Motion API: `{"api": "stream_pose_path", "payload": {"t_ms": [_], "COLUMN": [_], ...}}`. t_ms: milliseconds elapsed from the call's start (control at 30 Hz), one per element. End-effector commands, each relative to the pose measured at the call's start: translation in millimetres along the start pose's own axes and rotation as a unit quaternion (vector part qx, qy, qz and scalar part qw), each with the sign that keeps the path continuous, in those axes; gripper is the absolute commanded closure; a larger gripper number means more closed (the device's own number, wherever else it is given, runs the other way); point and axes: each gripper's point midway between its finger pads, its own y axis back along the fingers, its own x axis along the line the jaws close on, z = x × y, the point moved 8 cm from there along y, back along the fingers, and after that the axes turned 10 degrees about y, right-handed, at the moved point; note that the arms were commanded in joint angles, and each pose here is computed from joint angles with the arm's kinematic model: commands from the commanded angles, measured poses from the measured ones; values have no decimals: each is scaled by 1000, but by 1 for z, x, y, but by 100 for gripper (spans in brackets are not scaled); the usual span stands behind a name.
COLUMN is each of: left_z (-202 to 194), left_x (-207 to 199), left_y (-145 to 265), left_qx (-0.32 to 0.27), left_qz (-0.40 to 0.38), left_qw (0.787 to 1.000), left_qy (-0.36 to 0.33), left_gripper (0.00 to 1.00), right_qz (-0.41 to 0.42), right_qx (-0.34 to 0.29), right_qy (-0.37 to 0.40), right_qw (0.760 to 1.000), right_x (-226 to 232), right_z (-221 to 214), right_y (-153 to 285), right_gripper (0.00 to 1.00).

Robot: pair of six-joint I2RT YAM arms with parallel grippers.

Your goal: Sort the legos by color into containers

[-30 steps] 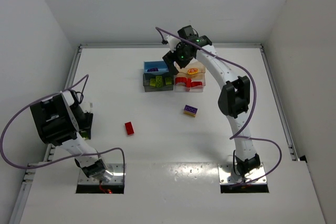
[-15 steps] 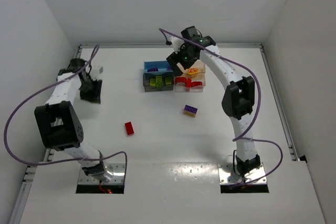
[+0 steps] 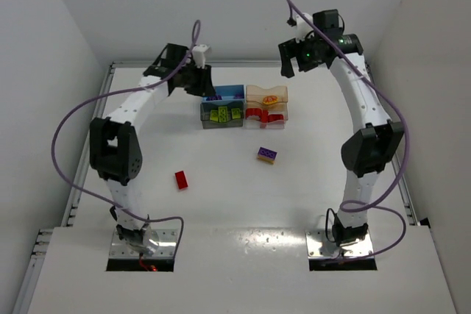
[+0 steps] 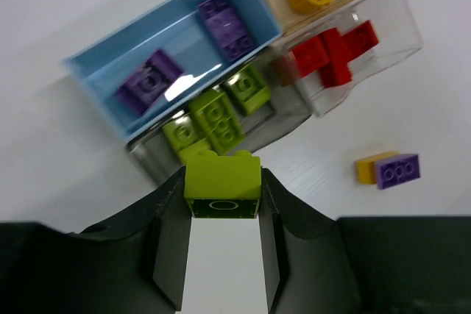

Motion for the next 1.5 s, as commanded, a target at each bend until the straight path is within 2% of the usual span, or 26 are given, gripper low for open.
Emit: {"api": "stream_pose_path", "payload": {"t_ms": [0,133,333,433,533,567,700,800,900,933,967,1000,1067,1100,1133,1200,1233,1300,1367,1400,1467], "left_z": [14,2,-9,-16,-20,-24,-22,-13,12,28,46,42,54,62,64,58,60,50,37,24,8], "left_x": [-33,-38,-30,-29,-25,-26,-25,-27,-34,-36,-46,-30,-23,-11,-4,22,26,50,57,75,77], "left_y": [-30,-61,-82,-87,-91,-95,-94,-92,-62,-50,-15,-2,30,64,81,115,146,182,216,229,258], "left_qx": [-16,11,29,39,45,50,47,34,-22,-71,-123,-142,-194,-235,-254,-277,-314,-337,-353,-354,-372], "left_qz": [-49,-44,-27,-23,-8,-6,6,8,-9,-22,-33,-11,17,58,85,156,199,284,335,377,408], "left_qw": [999,999,999,999,999,999,999,999,1000,997,992,989,979,967,959,940,919,885,859,840,816], "left_qy": [5,11,10,5,9,7,6,-2,0,-2,9,28,59,75,89,121,129,151,158,166,169], "left_gripper": [77,77,77,70,47,37,24,20,22,22,22,22,22,22,19,13,12,8,5,0,0], "right_qz": [-3,-9,-17,-16,-10,-10,-4,2,70,101,122,142,212,227,257,265,280,299,311,322,289], "right_qx": [-32,-25,-24,-20,-18,-18,-16,-13,-30,-31,-23,-22,-4,5,12,35,23,33,50,44,39], "right_qy": [-22,-22,-24,-26,-22,-22,-23,-19,3,15,15,22,30,38,62,95,120,147,125,119,79], "right_qw": [999,999,999,999,1000,1000,1000,1000,997,994,992,989,977,973,964,959,952,942,941,938,953], "right_x": [5,4,-3,-3,-3,-3,-2,-1,11,23,33,42,80,95,128,163,200,248,279,291,321], "right_z": [10,3,-2,-4,-5,-5,-7,-8,-7,-6,-9,-11,-19,-22,-23,-31,-24,-25,-26,-20,-7], "right_y": [31,38,46,42,38,38,34,35,35,35,31,27,14,10,4,-8,-11,-21,-41,-44,-53], "right_gripper": [10,10,10,10,9,9,9,9,9,10,12,12,16,16,16,16,16,16,14,8,8]}}
